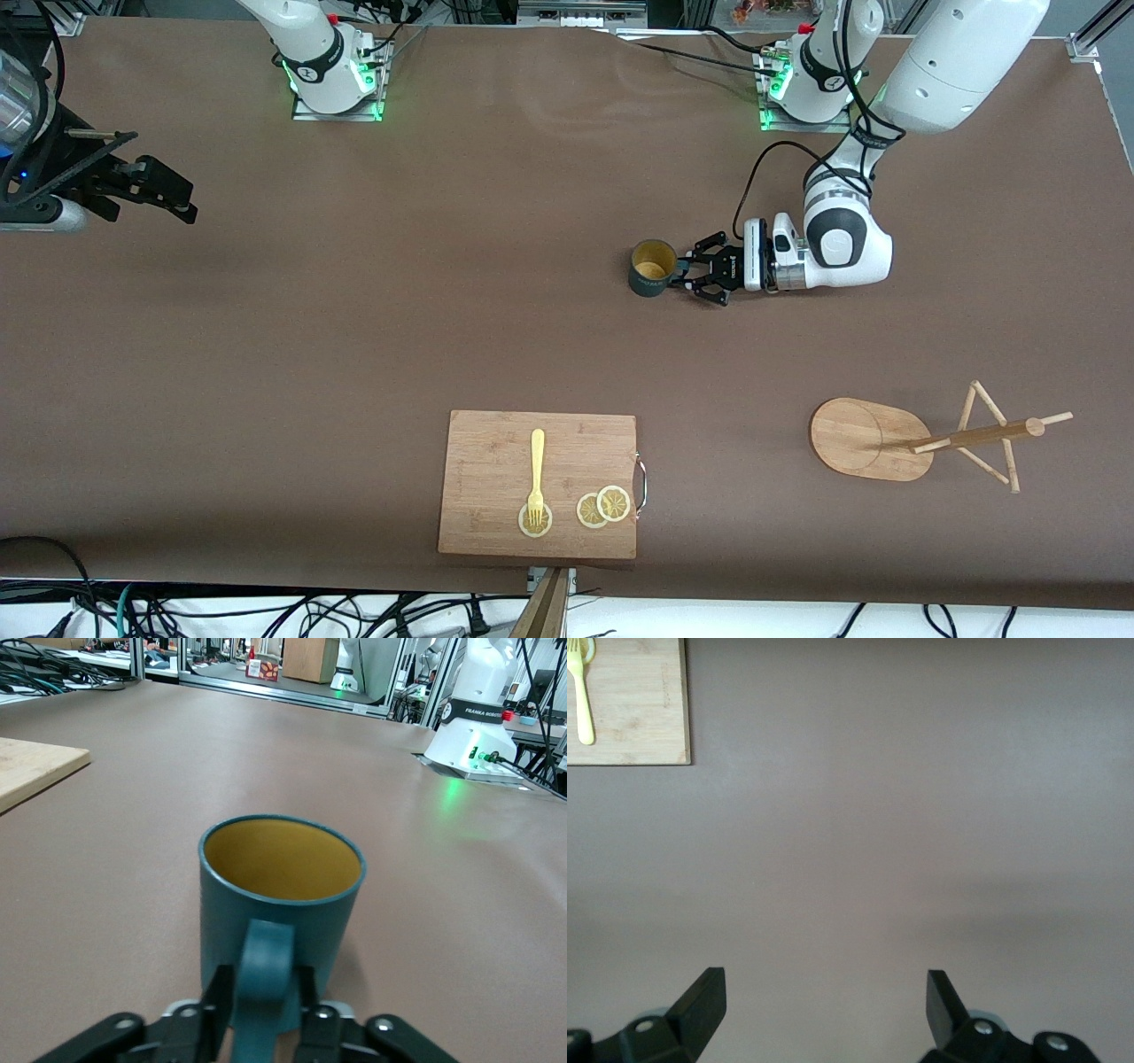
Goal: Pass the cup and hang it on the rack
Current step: 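Carry the teal mug by its handle with the left gripper toward the rack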
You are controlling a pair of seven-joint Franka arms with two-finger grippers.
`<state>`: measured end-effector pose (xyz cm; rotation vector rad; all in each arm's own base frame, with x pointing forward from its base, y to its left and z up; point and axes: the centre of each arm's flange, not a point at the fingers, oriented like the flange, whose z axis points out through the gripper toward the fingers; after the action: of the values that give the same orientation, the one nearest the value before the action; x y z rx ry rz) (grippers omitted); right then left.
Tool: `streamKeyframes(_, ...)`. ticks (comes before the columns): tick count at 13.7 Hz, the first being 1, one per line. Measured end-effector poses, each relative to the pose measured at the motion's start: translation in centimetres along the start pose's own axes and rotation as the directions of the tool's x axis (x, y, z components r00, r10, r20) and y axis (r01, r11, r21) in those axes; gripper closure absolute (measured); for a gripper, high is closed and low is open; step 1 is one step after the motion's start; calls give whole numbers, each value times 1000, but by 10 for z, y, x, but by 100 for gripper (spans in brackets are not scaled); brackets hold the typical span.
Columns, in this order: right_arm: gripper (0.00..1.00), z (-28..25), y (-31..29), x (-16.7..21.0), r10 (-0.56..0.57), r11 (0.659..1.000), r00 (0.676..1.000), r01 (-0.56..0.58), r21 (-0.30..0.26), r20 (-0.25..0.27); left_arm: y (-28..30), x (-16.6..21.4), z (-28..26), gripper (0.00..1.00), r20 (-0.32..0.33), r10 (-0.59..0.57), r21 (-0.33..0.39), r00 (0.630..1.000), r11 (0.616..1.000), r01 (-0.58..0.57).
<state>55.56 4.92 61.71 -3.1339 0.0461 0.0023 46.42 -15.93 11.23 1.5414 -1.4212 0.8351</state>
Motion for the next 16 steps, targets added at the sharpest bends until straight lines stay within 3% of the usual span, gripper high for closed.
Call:
streamKeyframes(1,0,1,0,0,1,1000,1000,-1,-1,5,0,1,0,79,-8,1,-3,1000,1000,-1)
streamKeyframes(5,0,1,1,0,2,1000,1000,-2,-1,8,-1,1,-1,79,-20,0,-4,1000,1000,0)
streamKeyframes(9,0,1,1,0,1,1000,1000,-1,-1,8,-13,16,-17,79,-88,-80,-15,993,997,79)
streamKeyframes(12,0,1,0,0,1,1000,1000,-1,-1,8,-30,37,-63,79,-55,-171,-78,984,983,166)
streamKeyframes(16,0,1,0,0,1,1000,1000,-1,-1,8,-35,25,-137,79,-102,-248,-123,963,964,235)
